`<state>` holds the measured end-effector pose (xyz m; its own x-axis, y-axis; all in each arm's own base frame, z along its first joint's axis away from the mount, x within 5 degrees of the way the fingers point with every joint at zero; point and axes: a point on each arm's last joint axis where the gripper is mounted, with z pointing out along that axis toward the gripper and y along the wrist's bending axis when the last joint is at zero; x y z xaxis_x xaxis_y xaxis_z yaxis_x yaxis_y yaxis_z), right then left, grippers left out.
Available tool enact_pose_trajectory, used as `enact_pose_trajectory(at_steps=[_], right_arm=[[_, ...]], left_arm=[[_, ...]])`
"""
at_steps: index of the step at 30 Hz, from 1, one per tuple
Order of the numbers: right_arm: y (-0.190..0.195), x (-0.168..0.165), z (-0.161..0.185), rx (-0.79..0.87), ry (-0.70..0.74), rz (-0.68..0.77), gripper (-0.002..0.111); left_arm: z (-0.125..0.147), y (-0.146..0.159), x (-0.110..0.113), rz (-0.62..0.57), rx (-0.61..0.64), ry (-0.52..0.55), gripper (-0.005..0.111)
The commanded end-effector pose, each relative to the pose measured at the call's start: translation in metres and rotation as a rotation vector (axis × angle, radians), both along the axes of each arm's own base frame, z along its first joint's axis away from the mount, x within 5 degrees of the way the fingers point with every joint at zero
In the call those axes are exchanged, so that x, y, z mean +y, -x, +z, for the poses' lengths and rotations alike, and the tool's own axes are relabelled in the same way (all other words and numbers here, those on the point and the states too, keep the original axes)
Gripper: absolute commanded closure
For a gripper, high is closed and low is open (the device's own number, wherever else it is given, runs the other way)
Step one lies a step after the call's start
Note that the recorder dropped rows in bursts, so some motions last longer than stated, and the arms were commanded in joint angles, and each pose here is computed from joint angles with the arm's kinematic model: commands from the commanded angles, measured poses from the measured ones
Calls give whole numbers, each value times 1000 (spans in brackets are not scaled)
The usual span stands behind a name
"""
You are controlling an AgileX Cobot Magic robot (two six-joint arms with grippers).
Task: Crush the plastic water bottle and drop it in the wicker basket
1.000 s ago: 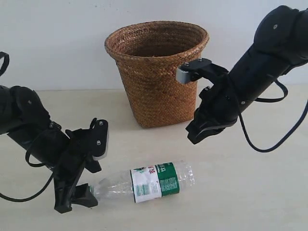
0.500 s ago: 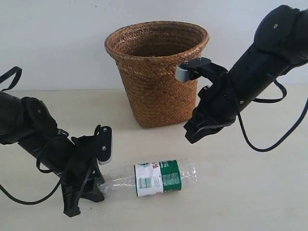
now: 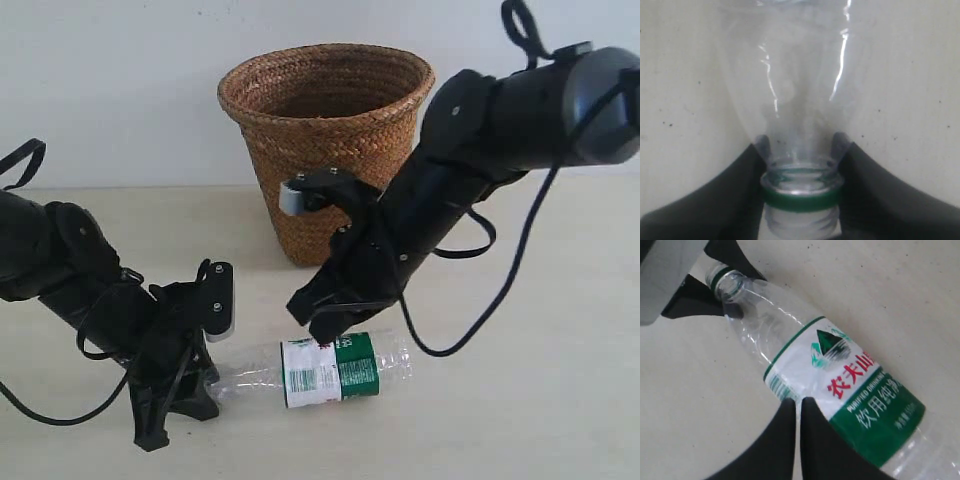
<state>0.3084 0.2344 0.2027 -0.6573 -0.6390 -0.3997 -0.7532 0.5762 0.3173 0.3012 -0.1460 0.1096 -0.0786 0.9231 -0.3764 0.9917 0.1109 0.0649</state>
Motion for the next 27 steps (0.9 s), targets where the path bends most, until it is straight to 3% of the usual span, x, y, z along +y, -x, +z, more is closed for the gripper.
enact_pose_trajectory(at_steps=[1, 19, 27], right_arm=[[-5, 22, -8, 63, 2, 0, 108], [-26, 46, -72, 171, 66, -42, 108], [-32, 36, -103, 228, 152, -70, 108]], left_arm=[[-5, 2, -2, -11, 22, -3, 102], [-5, 2, -2, -3, 30, 1, 102], [-5, 2, -2, -4, 33, 1, 102]])
